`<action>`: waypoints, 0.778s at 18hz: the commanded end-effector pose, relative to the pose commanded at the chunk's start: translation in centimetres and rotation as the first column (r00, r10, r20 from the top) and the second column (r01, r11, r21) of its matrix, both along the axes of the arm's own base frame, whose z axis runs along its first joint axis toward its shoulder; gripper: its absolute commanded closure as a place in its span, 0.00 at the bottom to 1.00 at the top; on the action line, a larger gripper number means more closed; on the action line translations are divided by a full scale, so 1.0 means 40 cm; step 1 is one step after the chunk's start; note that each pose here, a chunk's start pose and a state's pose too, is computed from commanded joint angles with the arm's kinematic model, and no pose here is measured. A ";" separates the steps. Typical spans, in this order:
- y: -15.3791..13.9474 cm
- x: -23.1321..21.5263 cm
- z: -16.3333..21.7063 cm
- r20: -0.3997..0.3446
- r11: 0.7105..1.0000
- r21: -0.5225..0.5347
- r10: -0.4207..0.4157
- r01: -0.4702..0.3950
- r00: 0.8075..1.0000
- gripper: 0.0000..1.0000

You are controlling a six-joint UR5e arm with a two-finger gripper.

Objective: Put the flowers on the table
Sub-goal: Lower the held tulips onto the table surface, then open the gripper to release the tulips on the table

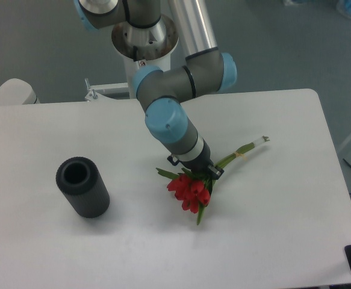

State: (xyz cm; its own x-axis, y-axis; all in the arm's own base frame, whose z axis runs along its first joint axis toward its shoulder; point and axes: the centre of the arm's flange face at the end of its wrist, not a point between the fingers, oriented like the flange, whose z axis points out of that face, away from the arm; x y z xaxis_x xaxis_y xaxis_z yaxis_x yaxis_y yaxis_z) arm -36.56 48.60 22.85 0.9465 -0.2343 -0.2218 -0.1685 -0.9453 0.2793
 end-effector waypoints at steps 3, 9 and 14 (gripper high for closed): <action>0.007 0.000 -0.012 0.016 1.000 0.015 0.003 -0.004 1.000 0.82; 0.028 -0.027 0.006 -0.002 0.999 0.037 -0.004 0.004 1.000 0.37; 0.054 -0.068 0.122 -0.043 0.991 0.131 0.002 0.003 0.999 0.00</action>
State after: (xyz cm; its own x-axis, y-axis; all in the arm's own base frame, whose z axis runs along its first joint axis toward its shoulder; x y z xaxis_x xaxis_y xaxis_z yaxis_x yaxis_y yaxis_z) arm -39.30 50.76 27.72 0.9355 -0.2011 -0.2906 -0.1596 -0.9741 0.1603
